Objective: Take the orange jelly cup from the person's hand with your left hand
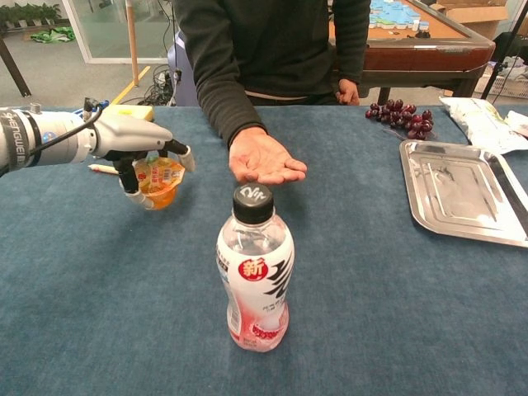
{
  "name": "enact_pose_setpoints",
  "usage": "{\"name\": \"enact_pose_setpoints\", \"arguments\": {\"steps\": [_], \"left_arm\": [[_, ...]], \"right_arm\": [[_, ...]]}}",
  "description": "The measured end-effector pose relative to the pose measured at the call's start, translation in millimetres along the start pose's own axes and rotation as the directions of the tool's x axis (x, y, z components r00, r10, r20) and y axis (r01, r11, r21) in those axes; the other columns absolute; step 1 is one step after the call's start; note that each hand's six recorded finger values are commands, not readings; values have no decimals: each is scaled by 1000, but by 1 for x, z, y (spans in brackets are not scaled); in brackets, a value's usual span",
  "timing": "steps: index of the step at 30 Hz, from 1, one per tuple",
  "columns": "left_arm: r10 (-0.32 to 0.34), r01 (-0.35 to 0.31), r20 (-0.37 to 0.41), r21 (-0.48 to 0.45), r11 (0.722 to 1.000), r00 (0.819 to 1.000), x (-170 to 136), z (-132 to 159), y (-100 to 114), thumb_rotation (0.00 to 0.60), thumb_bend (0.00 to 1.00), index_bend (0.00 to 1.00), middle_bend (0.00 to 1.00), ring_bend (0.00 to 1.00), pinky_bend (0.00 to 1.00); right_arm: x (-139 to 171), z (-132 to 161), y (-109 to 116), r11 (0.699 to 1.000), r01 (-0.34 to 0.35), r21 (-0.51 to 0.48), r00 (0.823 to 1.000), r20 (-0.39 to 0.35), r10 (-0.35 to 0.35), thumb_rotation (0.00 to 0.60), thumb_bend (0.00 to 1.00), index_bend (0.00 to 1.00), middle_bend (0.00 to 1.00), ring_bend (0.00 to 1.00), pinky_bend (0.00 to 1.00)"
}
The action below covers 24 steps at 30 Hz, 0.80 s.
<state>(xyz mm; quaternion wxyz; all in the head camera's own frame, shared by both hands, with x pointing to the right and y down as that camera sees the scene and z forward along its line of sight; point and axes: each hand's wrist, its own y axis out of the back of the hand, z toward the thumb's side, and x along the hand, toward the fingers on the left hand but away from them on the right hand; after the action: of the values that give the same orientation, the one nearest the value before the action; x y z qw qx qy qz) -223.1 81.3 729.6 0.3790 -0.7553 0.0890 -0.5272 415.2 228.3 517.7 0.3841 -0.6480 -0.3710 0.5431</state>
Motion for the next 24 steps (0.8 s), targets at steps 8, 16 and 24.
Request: {"name": "enact_pose_setpoints", "arguments": {"steps": [8, 16, 24], "left_arm": [[32, -37, -45, -105, 994, 998, -11, -7, 15, 600, 196, 0, 0, 0, 269], [103, -129, -146, -182, 975, 984, -37, -39, 30, 600, 195, 0, 0, 0, 261], [192, -257, -261, -242, 936, 946, -87, -79, 37, 600, 195, 0, 0, 0, 254]], "right_arm": [[1, -1, 0, 1000, 5, -3, 1000, -6, -5, 600, 191, 90, 99, 0, 88], [1, -2, 2, 1000, 8, -4, 1000, -13, -8, 600, 190, 90, 99, 0, 88], [-3, -4, 0, 1000, 3, -10, 1000, -15, -3, 600, 190, 90, 99, 0, 88]]}}
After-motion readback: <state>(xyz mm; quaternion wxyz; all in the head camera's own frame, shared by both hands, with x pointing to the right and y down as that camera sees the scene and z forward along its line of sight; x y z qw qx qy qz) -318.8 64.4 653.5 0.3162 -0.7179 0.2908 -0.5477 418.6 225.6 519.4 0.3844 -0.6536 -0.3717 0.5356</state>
